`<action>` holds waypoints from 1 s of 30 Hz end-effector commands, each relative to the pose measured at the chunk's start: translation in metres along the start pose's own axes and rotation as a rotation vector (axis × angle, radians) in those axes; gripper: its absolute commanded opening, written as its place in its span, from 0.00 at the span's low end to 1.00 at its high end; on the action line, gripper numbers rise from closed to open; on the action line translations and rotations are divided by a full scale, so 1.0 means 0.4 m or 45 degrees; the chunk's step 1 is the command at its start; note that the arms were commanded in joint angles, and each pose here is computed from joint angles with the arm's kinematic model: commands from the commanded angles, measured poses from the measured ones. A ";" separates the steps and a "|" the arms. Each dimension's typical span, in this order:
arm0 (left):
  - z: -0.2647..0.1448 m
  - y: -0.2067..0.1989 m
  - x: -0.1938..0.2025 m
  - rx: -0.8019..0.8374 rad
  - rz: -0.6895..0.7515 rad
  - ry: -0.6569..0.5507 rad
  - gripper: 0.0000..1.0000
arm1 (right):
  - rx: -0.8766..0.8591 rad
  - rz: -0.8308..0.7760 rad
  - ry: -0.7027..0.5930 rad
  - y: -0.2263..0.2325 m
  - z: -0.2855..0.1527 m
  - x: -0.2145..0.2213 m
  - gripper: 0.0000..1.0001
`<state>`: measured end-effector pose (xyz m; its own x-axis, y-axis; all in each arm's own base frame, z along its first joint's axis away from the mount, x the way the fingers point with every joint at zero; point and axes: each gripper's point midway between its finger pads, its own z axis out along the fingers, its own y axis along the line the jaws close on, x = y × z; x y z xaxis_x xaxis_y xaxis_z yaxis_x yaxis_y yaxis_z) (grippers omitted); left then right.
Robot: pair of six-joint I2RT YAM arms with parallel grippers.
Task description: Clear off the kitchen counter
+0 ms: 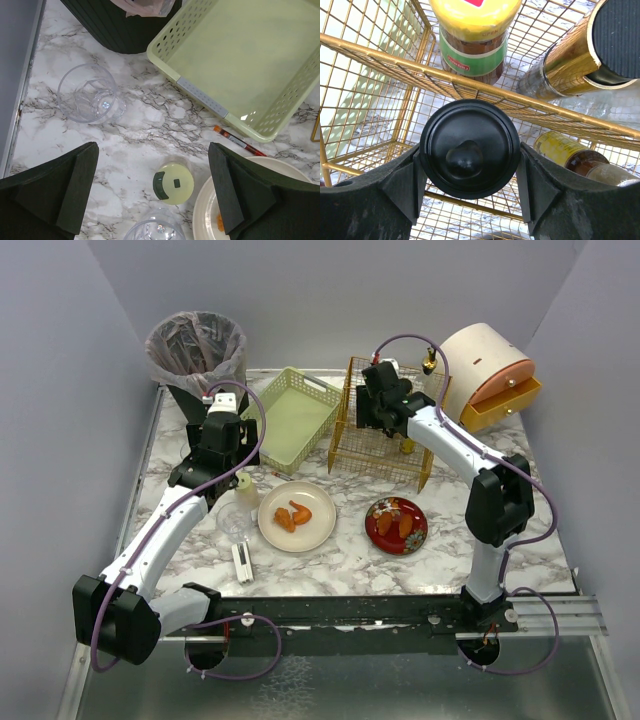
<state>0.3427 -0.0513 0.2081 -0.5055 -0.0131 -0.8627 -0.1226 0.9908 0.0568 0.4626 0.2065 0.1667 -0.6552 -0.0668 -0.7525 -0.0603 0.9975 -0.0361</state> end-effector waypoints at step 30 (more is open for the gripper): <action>-0.064 0.007 -0.006 0.046 -0.121 -0.021 0.99 | -0.416 -0.086 -0.288 0.060 -0.285 -0.209 0.77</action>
<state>0.3333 -0.0491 0.2307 -0.4425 -0.0553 -0.8951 -0.1339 0.9910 0.0049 0.4509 0.2255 0.2610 -0.5365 -0.0662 -0.8413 -0.2204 0.9733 0.0639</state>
